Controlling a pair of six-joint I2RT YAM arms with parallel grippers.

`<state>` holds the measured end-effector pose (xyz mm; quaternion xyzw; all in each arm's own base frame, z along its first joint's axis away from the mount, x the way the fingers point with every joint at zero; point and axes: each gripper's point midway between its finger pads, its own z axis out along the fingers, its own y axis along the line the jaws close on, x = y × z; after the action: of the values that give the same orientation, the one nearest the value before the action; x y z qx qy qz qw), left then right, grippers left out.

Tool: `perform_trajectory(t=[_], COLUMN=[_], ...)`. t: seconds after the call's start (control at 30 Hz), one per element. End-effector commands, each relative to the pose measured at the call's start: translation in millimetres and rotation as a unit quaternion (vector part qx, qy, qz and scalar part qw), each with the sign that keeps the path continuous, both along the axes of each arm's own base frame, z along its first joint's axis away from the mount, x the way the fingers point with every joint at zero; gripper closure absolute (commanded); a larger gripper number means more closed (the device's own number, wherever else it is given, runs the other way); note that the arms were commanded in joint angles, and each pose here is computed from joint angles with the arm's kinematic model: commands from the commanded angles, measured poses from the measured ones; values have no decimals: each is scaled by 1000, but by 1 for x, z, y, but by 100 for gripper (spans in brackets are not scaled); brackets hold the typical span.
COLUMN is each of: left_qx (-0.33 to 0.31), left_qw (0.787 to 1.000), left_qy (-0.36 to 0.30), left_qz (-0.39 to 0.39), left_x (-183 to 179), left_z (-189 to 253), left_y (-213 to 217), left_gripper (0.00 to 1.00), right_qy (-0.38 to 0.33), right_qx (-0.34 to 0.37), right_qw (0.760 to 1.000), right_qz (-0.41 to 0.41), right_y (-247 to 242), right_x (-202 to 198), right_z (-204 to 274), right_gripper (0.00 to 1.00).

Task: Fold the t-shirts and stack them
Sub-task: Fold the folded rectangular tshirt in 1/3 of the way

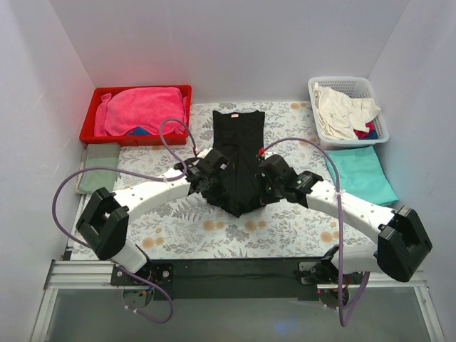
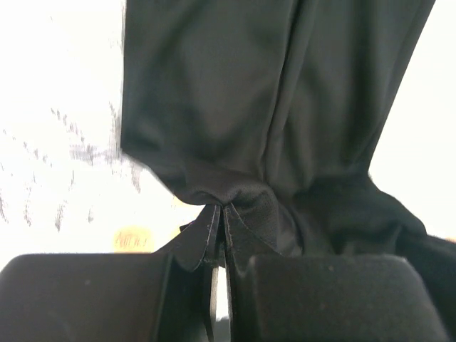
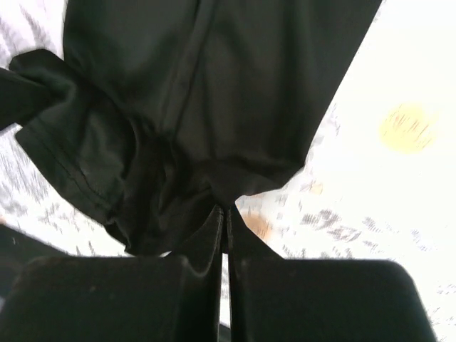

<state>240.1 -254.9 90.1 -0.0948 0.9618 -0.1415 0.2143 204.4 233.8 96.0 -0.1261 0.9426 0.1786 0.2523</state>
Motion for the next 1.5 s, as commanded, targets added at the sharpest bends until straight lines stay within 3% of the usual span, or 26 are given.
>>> perform_trajectory(t=[0.0, 0.27, 0.53, 0.97, 1.0, 1.03, 1.07, 1.1, 1.17, 1.3, 1.47], left_qx=[50, 89, 73, 55, 51, 55, 48, 45, 28, -19, -57], left_qw=[996, 990, 989, 993, 993, 993, 992, 992, 990, 986, 985], left_qy=[-62, -89, -96, -68, -65, -61, -72, -76, -98, -143, -152], left_qz=[52, 70, 90, 75, 78, 81, 88, 91, 96, 88, 51], left_x=[40, 117, 194, 257, 262, 264, 274, 278, 294, 322, 314], left_z=[17, 14, 18, -19, -21, -27, -20, -20, -9, 38, 67], left_y=[8, -6, 2, -4, -1, 1, 4, 5, 9, 2, -11], left_gripper=[100, 100, 100, 100, 100, 100, 99, 93, 85, 77, 75], right_qy=[-60, -82, -85, -48, -46, -49, -52, -59, -79, -99, -101], right_qx=[-27, -55, -42, -3, 2, 7, 6, 8, 15, 25, 30], right_qw=[998, 994, 994, 998, 998, 998, 997, 997, 994, 990, 991], right_qz=[-18, -41, -56, -45, -44, -49, -53, -57, -71, -94, -82], right_y=[-3, -12, -17, -1, 0, -1, -4, -5, -11, -24, -26], right_x=[45, 116, 176, 248, 251, 261, 267, 274, 295, 321, 314], right_z=[24, 34, 36, 2, 1, 1, 2, 6, 20, 45, 58], right_gripper=[99, 99, 99, 99, 97, 89, 71, 61, 48, 46, 47])
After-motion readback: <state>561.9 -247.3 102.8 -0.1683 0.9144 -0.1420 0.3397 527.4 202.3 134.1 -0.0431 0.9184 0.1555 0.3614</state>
